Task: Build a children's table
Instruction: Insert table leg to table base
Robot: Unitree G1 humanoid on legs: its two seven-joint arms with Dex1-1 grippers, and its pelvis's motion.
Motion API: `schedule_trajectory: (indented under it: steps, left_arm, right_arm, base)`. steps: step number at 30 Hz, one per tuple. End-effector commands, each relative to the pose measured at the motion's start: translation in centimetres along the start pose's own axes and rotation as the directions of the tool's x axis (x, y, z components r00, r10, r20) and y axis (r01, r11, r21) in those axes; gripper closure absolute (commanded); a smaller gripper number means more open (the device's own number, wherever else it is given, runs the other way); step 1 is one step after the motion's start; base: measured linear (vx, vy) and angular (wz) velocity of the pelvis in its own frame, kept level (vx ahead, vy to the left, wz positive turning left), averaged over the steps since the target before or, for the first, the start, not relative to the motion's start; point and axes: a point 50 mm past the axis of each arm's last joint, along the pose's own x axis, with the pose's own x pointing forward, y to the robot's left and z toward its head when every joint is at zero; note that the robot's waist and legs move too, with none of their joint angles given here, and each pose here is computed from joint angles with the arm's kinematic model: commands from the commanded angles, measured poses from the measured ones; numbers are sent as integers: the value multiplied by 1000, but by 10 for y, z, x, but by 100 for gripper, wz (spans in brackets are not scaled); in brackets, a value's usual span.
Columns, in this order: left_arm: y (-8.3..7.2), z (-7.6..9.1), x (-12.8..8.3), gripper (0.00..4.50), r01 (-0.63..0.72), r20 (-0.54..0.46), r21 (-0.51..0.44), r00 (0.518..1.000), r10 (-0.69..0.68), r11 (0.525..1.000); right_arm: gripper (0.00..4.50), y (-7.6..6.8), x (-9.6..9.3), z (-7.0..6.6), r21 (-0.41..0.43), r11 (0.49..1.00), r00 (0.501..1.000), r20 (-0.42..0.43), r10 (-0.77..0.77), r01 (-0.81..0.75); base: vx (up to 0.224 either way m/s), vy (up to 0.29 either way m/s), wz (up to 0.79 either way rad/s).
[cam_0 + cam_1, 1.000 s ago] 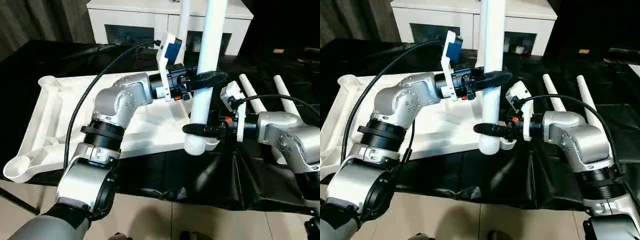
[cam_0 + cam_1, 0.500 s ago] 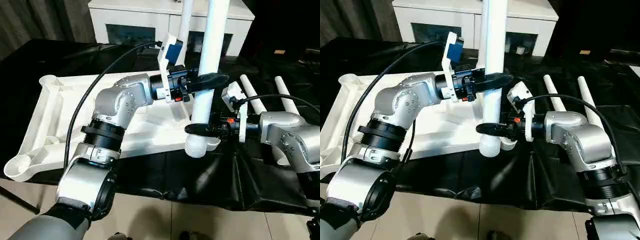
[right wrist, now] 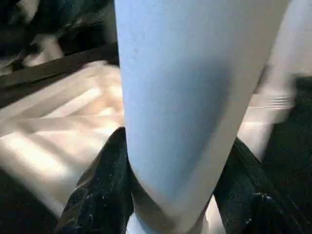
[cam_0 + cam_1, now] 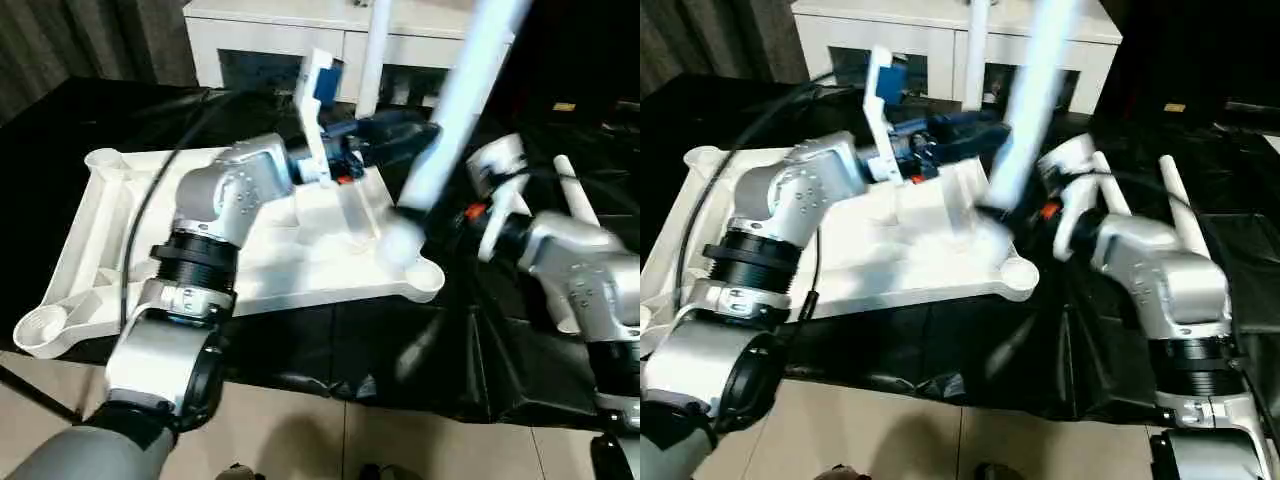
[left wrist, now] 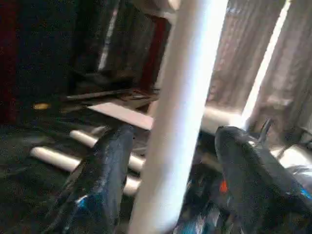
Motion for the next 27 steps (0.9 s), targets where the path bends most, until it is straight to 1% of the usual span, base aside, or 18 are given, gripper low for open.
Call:
schedule_trajectory:
  steps: [1,2,3,4,5,6,8,9,12,14,15,16,19,21,22,23,24,27]
  left_arm:
    - [9,-32,-15,128,-76,-198,214,973,119,974]
    - [9,-37,-16,128,-69,-224,240,967,125,968]
    - [-4,-66,-17,128,27,-349,335,932,98,942]
    - [-5,-67,-17,128,33,-353,337,931,94,941]
    - [-16,-80,-16,128,79,-375,320,926,50,944]
    - [-18,-82,-16,128,83,-376,313,926,43,946]
    - [-26,-98,-15,128,54,-363,274,930,51,960]
    - [-28,-105,-16,128,36,-360,273,931,67,961]
    - [-33,-119,-19,128,22,-376,271,923,85,962]
    - [-34,-129,-21,155,29,-426,279,899,97,960]
    - [-34,-129,-21,155,29,-426,279,899,97,960]
    - [-31,-132,-22,161,15,-447,280,887,116,960]
    - [-30,-136,-24,193,46,-518,271,848,106,961]
    - [-28,-138,-26,204,45,-552,276,825,120,960]
    - [-25,-140,-29,204,19,-579,286,800,157,958]
    - [-24,-140,-29,225,16,-581,287,798,161,958]
    - [-24,-140,-30,234,11,-583,290,795,168,957]
    - [-20,-139,-32,247,0,-593,307,782,191,952]
  right_arm:
    - [266,-24,-19,0,-47,978,979,17,-204,204]
    - [266,-26,-21,-1,-51,974,975,17,-222,223]
    - [266,-27,-30,-7,-43,961,962,10,-274,274]
    - [266,-27,-30,-7,-43,961,962,10,-274,274]
    - [266,-22,-32,-12,-44,962,963,-2,-270,270]
    - [266,-21,-32,-13,-45,962,963,-4,-268,268]
    - [266,-11,-34,-21,-52,963,963,-24,-267,266]
    - [266,-9,-35,-26,-47,960,960,-33,-279,277]
    - [266,-8,-37,-32,-35,947,946,-48,-321,319]
    - [266,-5,-36,-35,-55,948,947,-46,-317,315]
    - [266,-5,-36,-35,-55,948,947,-46,-317,315]
    - [266,-3,-34,-35,-51,953,953,-44,-300,297]
    - [266,-2,-32,-32,-48,958,958,-41,-283,281]
    - [266,-1,-32,-32,-51,959,959,-40,-280,278]
    - [266,-1,-31,-31,-55,960,960,-40,-278,276]
    - [266,-1,-31,-31,-55,960,960,-40,-278,276]
    - [266,-1,-31,-31,-56,960,960,-40,-278,276]
    - [266,-1,-30,-31,-55,962,962,-39,-271,268]
  base:
    - [0,0,0]
    - [0,0,0]
    - [0,0,0]
    - [0,0,0]
    - [0,0,0]
    - [0,0,0]
    - [0,0,0]
    - [0,0,0]
    - [0,0,0]
    - [0,0,0]
    - [0,0,0]
    - [0,0,0]
    - [0,0,0]
    - [0,0,0]
    - [0,0,0]
    - [0,0,0]
    - [0,0,0]
    - [0,0,0]
